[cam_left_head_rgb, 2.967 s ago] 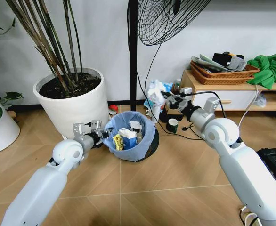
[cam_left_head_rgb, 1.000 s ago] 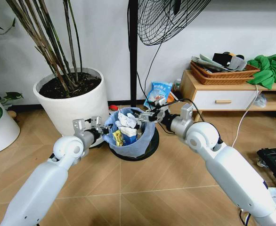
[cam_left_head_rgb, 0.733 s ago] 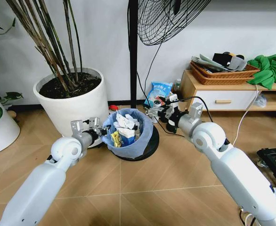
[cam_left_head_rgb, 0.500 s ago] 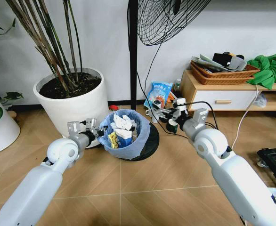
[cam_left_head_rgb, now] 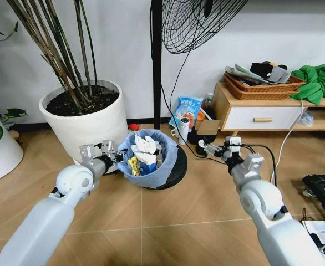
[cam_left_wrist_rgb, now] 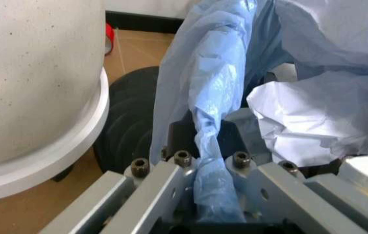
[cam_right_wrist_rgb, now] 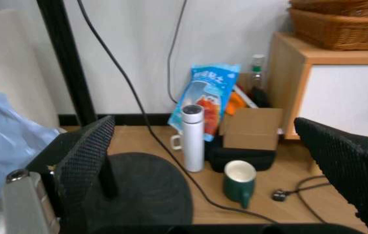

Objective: Pick up the trash bin and place the garbage on the floor into it.

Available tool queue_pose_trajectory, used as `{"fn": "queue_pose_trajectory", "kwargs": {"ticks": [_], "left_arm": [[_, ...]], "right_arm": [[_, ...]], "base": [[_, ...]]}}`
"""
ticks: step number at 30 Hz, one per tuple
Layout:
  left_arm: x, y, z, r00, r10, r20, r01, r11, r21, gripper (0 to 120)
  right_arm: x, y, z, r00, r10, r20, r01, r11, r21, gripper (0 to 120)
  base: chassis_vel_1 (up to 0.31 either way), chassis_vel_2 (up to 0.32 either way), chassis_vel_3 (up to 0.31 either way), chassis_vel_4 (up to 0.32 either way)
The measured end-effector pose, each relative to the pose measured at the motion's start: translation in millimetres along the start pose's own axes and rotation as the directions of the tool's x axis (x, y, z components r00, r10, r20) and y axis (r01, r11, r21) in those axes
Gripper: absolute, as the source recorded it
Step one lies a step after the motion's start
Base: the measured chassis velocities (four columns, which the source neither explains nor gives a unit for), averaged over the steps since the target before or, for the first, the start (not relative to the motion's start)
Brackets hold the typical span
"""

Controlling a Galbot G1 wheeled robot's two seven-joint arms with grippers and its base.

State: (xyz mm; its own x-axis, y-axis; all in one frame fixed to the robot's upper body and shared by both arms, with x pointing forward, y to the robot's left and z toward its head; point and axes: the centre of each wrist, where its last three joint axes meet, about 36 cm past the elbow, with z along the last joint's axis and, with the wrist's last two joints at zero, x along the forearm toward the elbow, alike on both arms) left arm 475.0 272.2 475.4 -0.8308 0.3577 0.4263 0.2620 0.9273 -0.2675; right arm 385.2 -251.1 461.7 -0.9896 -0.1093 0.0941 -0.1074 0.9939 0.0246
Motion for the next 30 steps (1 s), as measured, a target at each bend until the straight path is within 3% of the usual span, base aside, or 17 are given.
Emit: {"fn": "queue_pose_trajectory", "kwargs": {"ticks": [16,30], "left_arm": [[5,-6,-1,1.0,0.002,0.01,-0.002,1.0,-0.006,0],[8,-8,-1,1.0,0.005,0.014,-0.005,1.0,-0.011,0]], "right_arm": [[25,11,20,0.999,0.035,0.003,-0.035,0.997,0.067,100],[33,14,22,0.999,0.037,-0.001,-0.037,0.996,0.078,100]], "base": [[0.012,0.007,-0.009,-0.009],[0.119,0.113,-0.12,-0.11]]}}
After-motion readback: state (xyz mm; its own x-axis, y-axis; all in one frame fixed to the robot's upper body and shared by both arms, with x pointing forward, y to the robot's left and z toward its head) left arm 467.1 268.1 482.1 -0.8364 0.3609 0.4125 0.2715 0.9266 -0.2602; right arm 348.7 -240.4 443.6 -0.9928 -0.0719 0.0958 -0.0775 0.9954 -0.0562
